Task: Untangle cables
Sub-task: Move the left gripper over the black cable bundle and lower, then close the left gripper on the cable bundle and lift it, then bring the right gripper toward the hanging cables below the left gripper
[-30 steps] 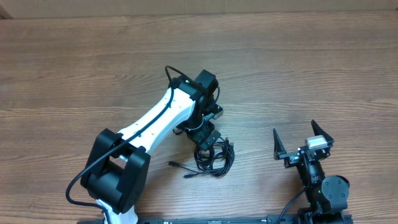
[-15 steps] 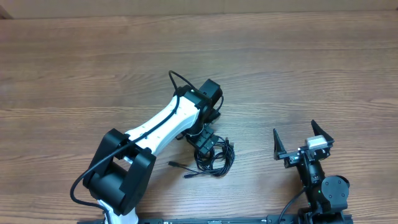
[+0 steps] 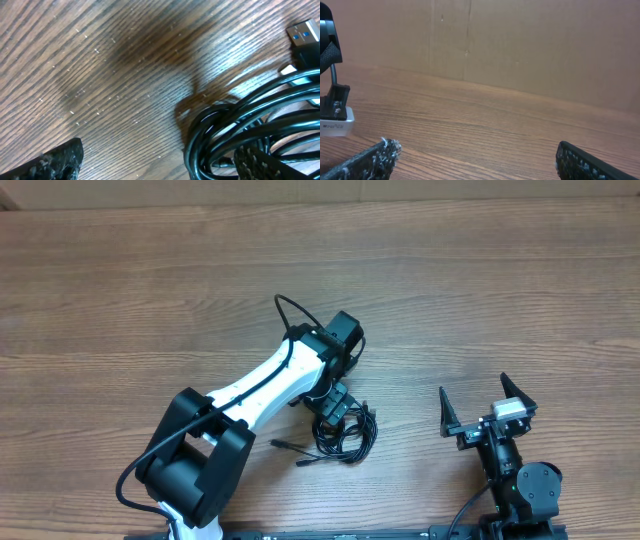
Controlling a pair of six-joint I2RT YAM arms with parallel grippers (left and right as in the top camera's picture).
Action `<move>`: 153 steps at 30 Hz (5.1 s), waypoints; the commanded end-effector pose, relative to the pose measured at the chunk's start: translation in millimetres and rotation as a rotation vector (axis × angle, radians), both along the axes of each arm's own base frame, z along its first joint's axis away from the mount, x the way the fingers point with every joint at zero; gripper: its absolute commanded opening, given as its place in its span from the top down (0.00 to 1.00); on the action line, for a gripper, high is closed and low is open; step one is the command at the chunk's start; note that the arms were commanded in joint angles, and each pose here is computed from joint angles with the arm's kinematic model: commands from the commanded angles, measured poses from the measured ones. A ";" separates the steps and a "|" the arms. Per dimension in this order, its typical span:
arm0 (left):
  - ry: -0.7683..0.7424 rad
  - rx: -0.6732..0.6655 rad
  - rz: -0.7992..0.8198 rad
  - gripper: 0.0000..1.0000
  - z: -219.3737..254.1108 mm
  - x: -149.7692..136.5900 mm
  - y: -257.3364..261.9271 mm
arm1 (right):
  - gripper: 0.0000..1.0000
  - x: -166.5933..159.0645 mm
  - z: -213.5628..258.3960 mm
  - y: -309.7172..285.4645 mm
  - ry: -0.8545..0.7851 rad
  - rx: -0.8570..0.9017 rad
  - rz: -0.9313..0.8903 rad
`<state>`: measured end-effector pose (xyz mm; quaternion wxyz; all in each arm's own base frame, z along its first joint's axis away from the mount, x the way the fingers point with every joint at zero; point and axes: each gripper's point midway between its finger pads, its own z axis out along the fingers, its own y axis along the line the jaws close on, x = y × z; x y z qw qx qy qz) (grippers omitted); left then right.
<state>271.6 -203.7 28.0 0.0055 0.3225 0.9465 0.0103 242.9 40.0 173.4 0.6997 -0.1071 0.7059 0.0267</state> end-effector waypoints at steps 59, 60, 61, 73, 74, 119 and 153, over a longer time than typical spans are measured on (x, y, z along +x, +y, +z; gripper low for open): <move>-0.577 -0.337 0.233 0.96 159.6 47.7 -11.0 | 0.00 0.2 -2.8 -0.2 0.000 -0.001 0.000; -0.589 -0.349 0.234 0.96 165.1 47.2 -10.5 | 0.00 0.2 -2.8 -0.2 0.000 -0.001 0.000; -0.608 -0.362 0.237 0.96 173.3 46.3 -8.9 | 0.00 0.2 -2.8 -0.2 0.000 -0.001 0.000; -0.662 -0.478 0.205 0.96 210.9 36.5 -12.8 | 0.00 0.3 -2.8 -0.7 0.000 -0.001 -0.003; -0.662 -0.492 0.182 0.96 213.7 35.1 -15.5 | 0.00 0.3 -2.8 -0.7 0.000 -0.001 -0.003; -0.621 -0.656 -0.173 0.96 231.1 10.4 -56.8 | 0.00 -88.3 147.9 11.6 0.151 0.411 0.102; -0.651 -0.749 -0.368 0.96 244.4 -23.3 -113.2 | 0.00 -52.6 133.5 42.8 0.890 0.462 0.087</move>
